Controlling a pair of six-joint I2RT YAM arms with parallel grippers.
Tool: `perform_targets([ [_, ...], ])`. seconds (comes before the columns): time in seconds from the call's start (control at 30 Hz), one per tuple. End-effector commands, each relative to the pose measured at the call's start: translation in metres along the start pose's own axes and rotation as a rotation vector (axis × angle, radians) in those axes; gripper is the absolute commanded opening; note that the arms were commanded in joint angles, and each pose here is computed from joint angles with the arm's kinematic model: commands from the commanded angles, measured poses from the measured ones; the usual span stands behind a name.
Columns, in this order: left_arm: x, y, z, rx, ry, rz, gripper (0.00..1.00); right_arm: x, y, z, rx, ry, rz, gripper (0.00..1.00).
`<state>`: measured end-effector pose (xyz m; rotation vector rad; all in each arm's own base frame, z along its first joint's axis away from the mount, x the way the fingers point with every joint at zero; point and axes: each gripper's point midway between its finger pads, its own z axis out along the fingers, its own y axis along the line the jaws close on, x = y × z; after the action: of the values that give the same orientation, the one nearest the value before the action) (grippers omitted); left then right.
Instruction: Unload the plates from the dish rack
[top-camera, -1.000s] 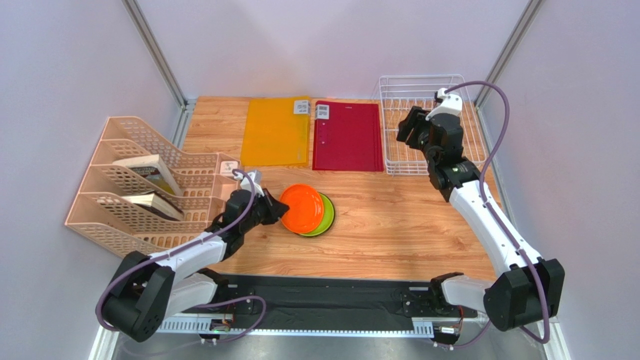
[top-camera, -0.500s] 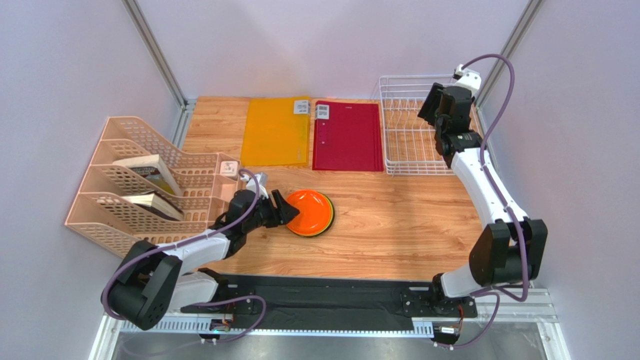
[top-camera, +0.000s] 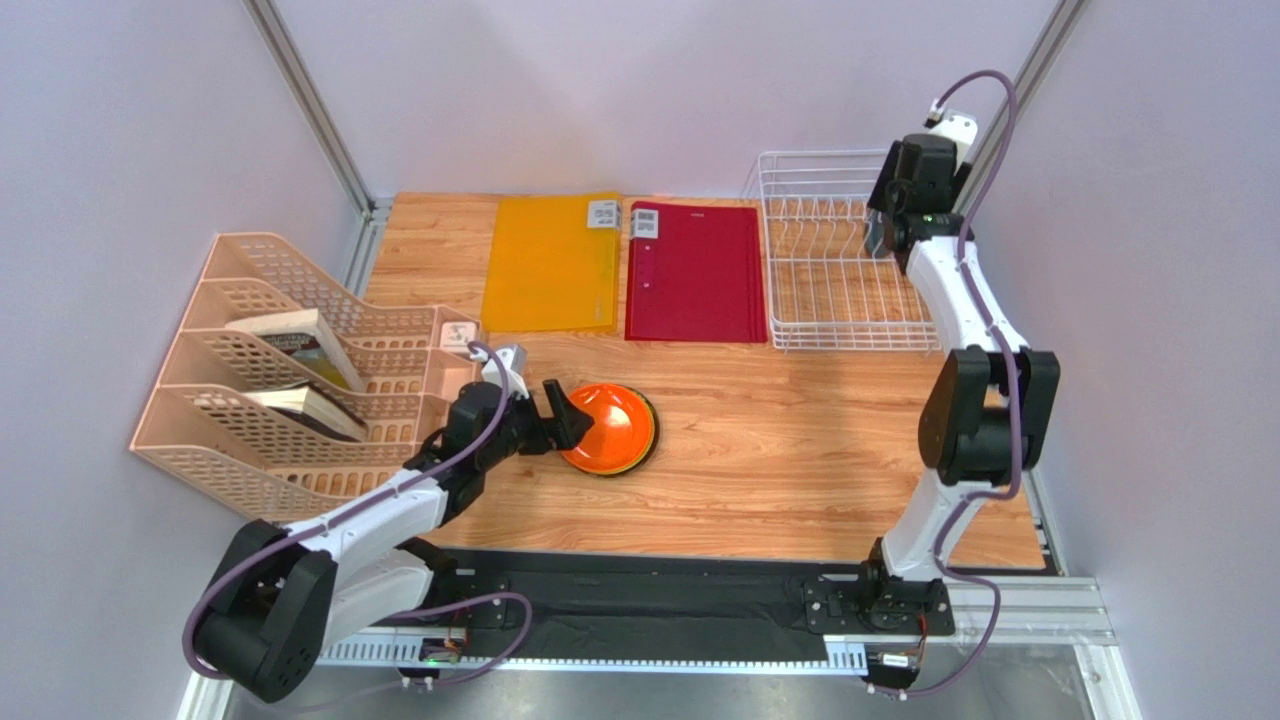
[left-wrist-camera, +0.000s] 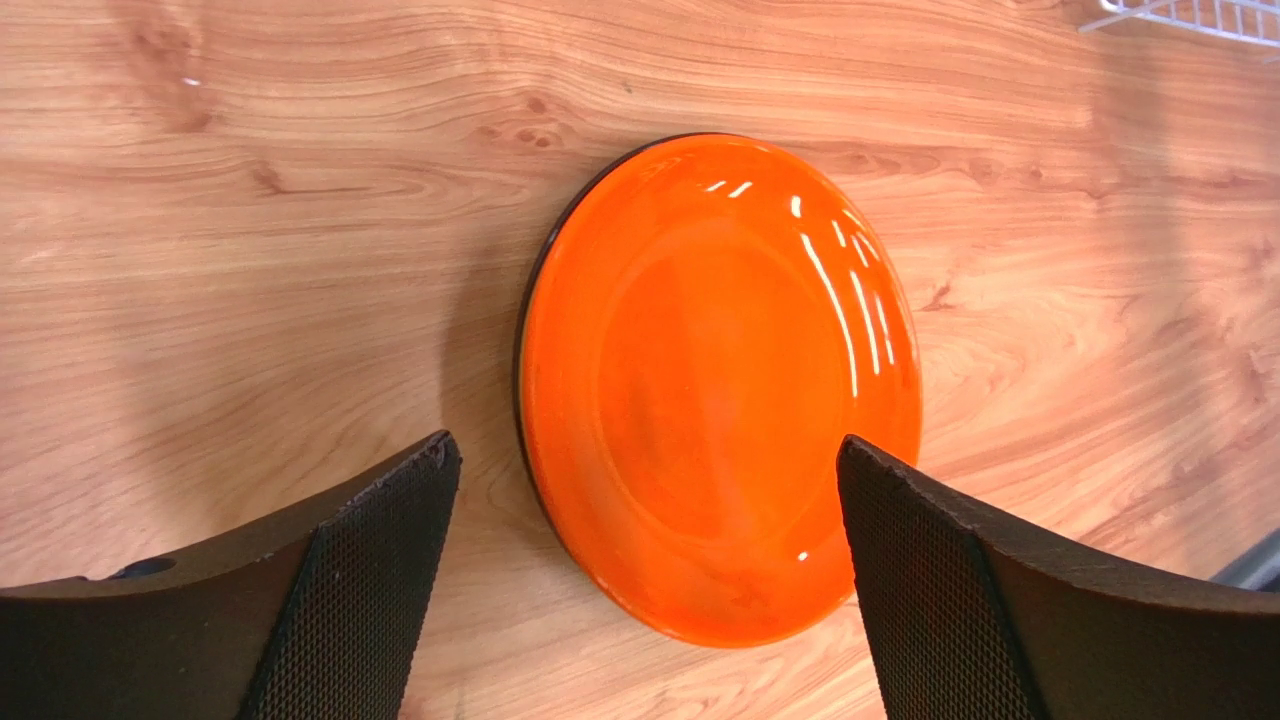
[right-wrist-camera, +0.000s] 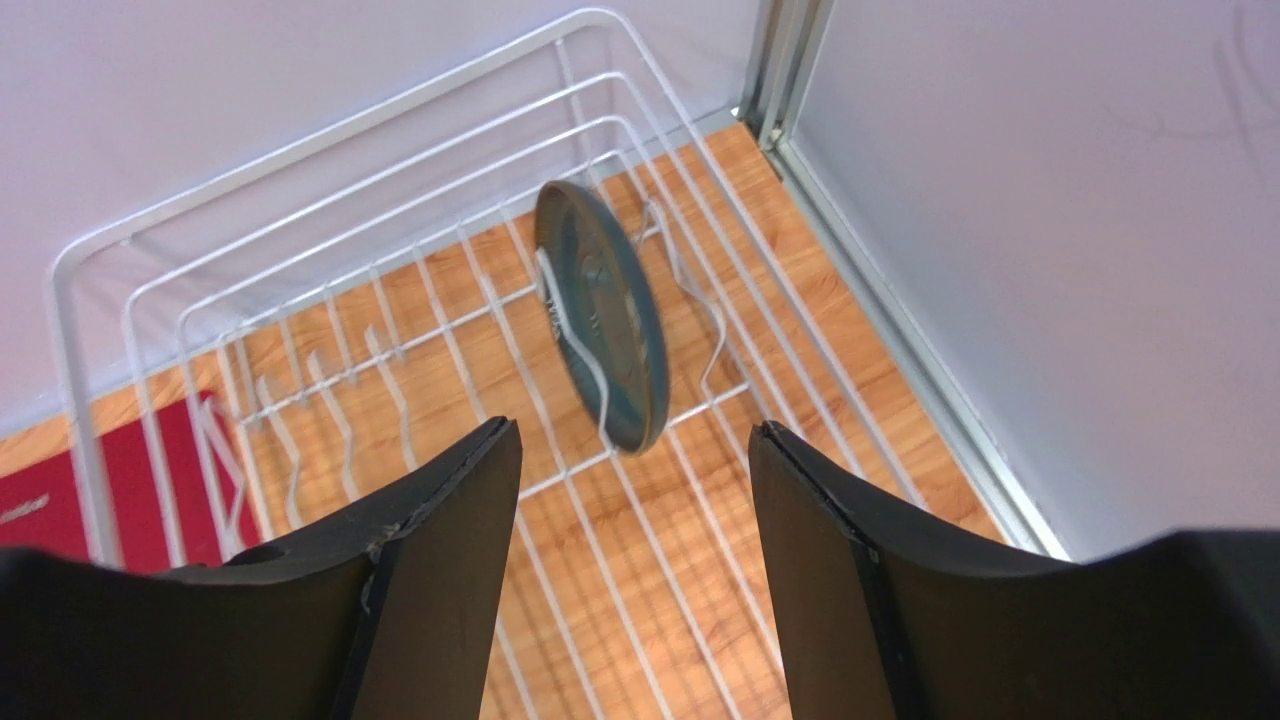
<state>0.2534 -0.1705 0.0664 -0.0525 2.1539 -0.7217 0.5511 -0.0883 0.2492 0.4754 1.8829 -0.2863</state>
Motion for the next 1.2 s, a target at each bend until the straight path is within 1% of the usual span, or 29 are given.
perform_targets([
  [0.0,-0.021,0.002,-0.008,-0.042,-0.049,0.067,1.00,-0.007,-0.011,0.035,0.018,0.025,-0.033,0.62],
  [0.27,-0.044,-0.015,-0.018,0.004,-0.105,0.100,1.00,0.000,-0.013,0.082,-0.031,0.052,-0.013,0.61],
  [0.3,-0.046,-0.020,-0.019,0.025,-0.106,0.109,1.00,0.013,-0.013,0.091,-0.027,0.080,-0.019,0.61],
  [0.33,-0.051,-0.025,-0.020,0.044,-0.122,0.119,1.00,0.005,-0.012,0.093,-0.033,0.067,-0.016,0.61],
  [0.37,-0.053,-0.029,-0.021,0.059,-0.126,0.124,1.00,0.007,-0.010,0.096,-0.047,0.075,-0.018,0.60],
  [0.4,-0.055,-0.033,-0.021,0.078,-0.129,0.129,1.00,0.019,-0.008,0.102,-0.055,0.106,-0.021,0.59],
  [0.43,-0.059,-0.037,-0.022,0.092,-0.140,0.140,1.00,0.016,-0.006,0.103,-0.067,0.101,-0.019,0.59],
  [0.5,-0.061,-0.042,-0.022,0.113,-0.144,0.148,1.00,0.024,-0.004,0.108,-0.069,0.114,-0.018,0.57],
  [0.57,-0.066,-0.045,-0.023,0.122,-0.159,0.155,1.00,0.027,-0.004,0.112,-0.075,0.117,-0.014,0.57],
  [0.67,-0.068,-0.049,-0.024,0.136,-0.159,0.160,1.00,0.044,-0.004,0.123,-0.079,0.147,-0.022,0.56],
  [0.77,-0.069,-0.050,-0.024,0.144,-0.164,0.158,1.00,0.061,-0.002,0.130,-0.090,0.180,-0.029,0.51],
  [0.87,-0.069,-0.050,-0.024,0.146,-0.169,0.154,1.00,0.070,-0.001,0.135,-0.095,0.199,-0.035,0.43],
  [1.03,-0.065,-0.047,-0.021,0.138,-0.158,0.151,1.00,0.075,-0.003,0.138,-0.090,0.203,-0.054,0.31],
  [1.07,-0.065,-0.047,-0.021,0.139,-0.158,0.149,1.00,0.073,-0.004,0.138,-0.089,0.198,-0.062,0.23],
  [1.13,-0.065,-0.047,-0.021,0.140,-0.163,0.148,1.00,0.073,-0.005,0.138,-0.082,0.190,-0.068,0.16],
  [1.17,-0.065,-0.047,-0.021,0.142,-0.163,0.149,1.00,0.070,-0.005,0.137,-0.083,0.182,-0.078,0.11],
])
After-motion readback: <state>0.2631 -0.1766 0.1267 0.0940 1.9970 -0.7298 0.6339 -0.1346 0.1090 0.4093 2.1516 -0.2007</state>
